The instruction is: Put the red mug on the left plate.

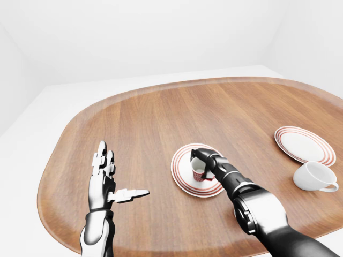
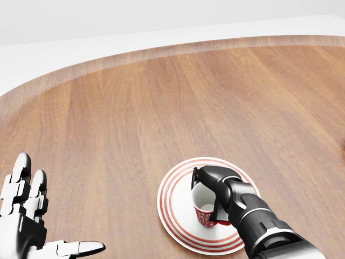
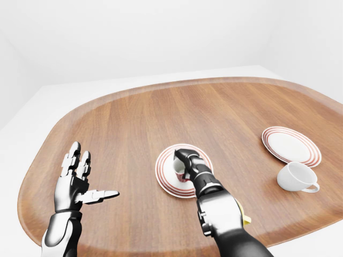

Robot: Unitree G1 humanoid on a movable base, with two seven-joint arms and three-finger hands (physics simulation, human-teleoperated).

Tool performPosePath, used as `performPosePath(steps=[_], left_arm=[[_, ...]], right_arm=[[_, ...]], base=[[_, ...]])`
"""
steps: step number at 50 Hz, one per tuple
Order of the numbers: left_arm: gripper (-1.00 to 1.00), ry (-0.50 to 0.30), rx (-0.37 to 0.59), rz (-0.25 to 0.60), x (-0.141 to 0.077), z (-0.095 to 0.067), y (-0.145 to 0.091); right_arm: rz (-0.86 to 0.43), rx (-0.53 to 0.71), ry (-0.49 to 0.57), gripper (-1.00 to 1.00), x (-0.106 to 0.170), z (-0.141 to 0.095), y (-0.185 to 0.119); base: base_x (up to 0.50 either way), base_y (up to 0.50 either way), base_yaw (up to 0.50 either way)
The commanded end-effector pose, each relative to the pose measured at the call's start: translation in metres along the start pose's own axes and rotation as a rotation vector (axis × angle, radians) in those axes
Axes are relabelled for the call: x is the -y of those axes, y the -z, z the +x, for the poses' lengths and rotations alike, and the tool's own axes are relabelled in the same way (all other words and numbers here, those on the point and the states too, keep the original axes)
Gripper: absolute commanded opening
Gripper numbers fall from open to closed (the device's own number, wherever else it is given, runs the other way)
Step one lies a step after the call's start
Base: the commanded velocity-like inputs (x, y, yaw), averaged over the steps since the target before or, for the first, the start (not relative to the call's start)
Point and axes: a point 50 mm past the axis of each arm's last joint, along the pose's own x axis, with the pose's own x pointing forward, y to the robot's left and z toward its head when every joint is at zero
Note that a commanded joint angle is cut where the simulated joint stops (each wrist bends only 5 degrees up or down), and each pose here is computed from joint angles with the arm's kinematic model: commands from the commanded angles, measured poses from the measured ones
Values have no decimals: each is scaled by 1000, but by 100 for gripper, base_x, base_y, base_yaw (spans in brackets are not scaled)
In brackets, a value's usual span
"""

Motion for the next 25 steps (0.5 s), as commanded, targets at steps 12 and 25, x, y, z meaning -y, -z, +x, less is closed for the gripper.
performPosePath(steps=[12,25], left_arm=[[100,1,0,3,1,0,0],[100,1,2,4,0,-1,0]], right_arm=[[84,-20,83,100,7,0,2],[73,-32,74,100,6,0,4]], base=[[0,0,0],[0,0,0]])
